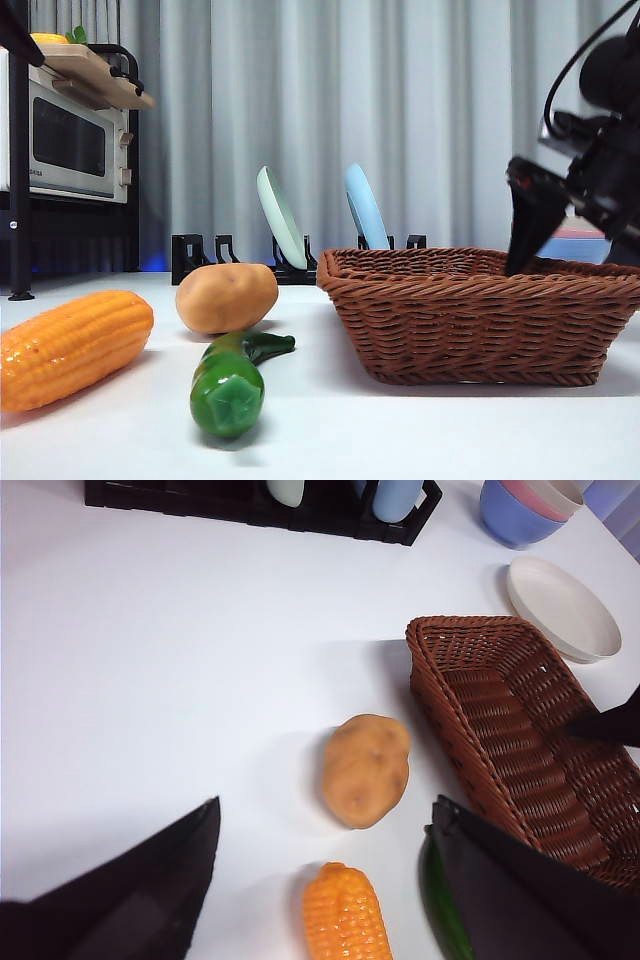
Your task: Pick up the basket,pick up the corn from the table,pick up the potato from the table,pick up the cucumber from the table,put all items into the basket
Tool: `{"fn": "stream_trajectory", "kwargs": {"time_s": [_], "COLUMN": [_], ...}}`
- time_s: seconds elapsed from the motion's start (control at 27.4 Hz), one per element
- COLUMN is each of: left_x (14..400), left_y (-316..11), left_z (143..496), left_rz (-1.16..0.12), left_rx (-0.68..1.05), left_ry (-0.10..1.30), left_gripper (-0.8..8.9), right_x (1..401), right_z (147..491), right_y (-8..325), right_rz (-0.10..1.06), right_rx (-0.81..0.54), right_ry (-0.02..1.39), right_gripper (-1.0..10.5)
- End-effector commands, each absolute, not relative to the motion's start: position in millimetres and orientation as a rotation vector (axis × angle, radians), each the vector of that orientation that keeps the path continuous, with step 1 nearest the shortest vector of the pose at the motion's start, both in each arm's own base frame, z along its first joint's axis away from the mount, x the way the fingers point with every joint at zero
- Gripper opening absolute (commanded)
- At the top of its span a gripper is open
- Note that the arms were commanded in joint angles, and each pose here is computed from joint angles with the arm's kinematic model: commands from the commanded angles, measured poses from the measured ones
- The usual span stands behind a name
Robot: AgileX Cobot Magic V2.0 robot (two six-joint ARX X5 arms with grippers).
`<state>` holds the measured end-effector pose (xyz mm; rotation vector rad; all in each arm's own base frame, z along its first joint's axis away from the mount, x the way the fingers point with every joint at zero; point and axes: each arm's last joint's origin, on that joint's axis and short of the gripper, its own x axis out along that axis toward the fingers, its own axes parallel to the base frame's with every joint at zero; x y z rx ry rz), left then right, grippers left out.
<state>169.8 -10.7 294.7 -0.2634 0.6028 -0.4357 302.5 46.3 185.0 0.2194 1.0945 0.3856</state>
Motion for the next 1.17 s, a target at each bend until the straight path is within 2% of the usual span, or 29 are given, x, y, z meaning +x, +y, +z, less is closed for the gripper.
{"fn": "stream_trajectory", "kwargs": {"time_s": [0.04,0.11,0.22,0.26,0.29,0.33,0.51,0.69,0.84,1.09,1.13,1.17], "left_x": [169.8,169.8,172.3,175.1,178.4,182.8,218.0,263.5,294.5,322.4,323.4,323.9], "left_y": [-10.9,-10.9,-12.5,-14.8,-18.1,-22.6,-57.8,-110.3,-147.8,-166.8,-167.9,-168.5], "left_z": [295.3,295.3,293.5,291.7,289.9,287.6,279.0,273.6,255.7,193.3,189.4,188.5], "left_rz": [-0.443,-0.443,-0.45,-0.463,-0.482,-0.507,-0.639,-0.704,-0.681,-0.665,-0.665,-0.666], "left_rx": [-0.253,-0.253,-0.249,-0.247,-0.242,-0.227,-0.141,0.096,0.236,0.296,0.298,0.299], "left_ry": [0.599,0.599,0.611,0.621,0.63,0.64,0.752,0.804,0.861,1.029,1.036,1.034], "left_gripper": [3.55,3.55,3.57,4.1,5.05,5.39,5.37,5.36,5.35,5.35,5.26,4.76], "right_x": [305.5,305.8,304.5,303.2,301.4,299.1,278.9,252.2,235.6,227.3,227.3,227.3], "right_z": [180.0,180.6,186.1,191.0,196.9,204.1,247.3,284.0,301.5,309.6,309.5,309.5], "right_y": [47.0,47.0,46.9,46.7,46.5,46.2,43.8,40.6,38.6,37.6,37.5,37.5], "right_rz": [0.39,0.39,0.381,0.379,0.379,0.383,0.395,0.412,0.42,0.424,0.423,0.423], "right_rx": [0.215,0.215,0.231,0.236,0.239,0.236,0.237,0.223,0.216,0.212,0.212,0.212], "right_ry": [1.109,1.107,1.094,1.079,1.059,1.034,0.888,0.761,0.695,0.662,0.662,0.662], "right_gripper": [0.9,-0.2,-0.2,-0.2,-0.2,-0.2,-0.2,-0.2,-0.2,-0.2,-0.2,-0.2]}}
